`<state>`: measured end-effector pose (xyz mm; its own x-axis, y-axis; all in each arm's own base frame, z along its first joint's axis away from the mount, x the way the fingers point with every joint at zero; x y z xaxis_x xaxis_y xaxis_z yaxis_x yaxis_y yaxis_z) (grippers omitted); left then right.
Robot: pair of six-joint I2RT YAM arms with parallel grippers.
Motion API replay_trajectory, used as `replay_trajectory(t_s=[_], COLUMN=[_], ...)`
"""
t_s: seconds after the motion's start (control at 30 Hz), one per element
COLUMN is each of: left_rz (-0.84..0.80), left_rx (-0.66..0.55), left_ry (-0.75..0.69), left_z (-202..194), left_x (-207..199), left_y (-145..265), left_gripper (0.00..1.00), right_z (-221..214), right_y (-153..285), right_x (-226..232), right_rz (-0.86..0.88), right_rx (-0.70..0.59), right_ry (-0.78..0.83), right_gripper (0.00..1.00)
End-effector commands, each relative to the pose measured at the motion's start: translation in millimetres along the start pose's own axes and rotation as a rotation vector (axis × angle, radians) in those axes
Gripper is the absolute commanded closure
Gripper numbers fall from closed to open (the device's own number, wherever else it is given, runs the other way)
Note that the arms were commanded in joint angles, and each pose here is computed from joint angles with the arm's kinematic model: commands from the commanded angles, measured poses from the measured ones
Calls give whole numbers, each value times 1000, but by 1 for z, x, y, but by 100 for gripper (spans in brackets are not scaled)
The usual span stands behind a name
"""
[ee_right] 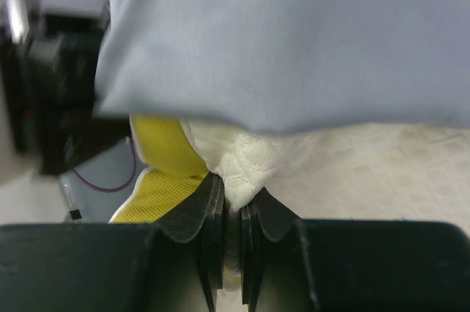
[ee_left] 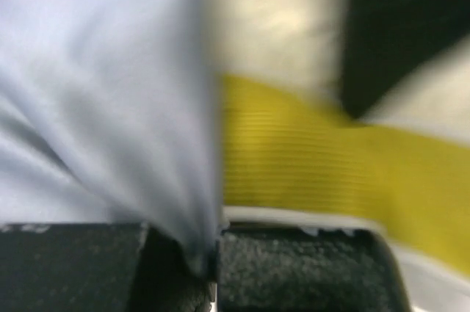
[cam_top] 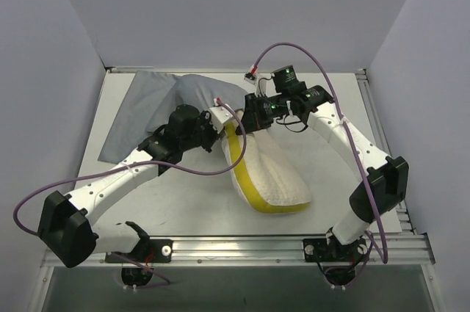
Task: Put the pillow into the pillowcase
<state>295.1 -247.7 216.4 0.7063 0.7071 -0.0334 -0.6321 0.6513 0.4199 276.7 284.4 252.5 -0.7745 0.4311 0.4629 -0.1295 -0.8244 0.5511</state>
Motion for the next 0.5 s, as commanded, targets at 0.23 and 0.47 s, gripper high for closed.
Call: replay_trajectory(t_s=[0.23, 0.47], left_rz=[-843, -785], left_rx=[23, -63], left_ry=[-50, 141], left_z=[87, 157], left_x=[-164, -104], left_y=[96, 103], left_gripper=[100, 100], right_z=[83, 82], right_y=[3, 10], right_x=[7, 19], right_rz=[122, 266], right_rx=[-239, -309], right_ry=[-71, -260], right_gripper=[100, 100])
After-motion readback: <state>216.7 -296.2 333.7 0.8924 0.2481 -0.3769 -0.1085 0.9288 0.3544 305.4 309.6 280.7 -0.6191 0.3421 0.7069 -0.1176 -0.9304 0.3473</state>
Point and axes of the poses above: each gripper's point midway between its finger pads, its own y axis back along the fingers, its own x axis along the line the jaws close on, z = x × y, the point moved 2 cm from there along y, back along the fingers, and after that the axes turned 12 degrees about y, right-handed, at the moved point
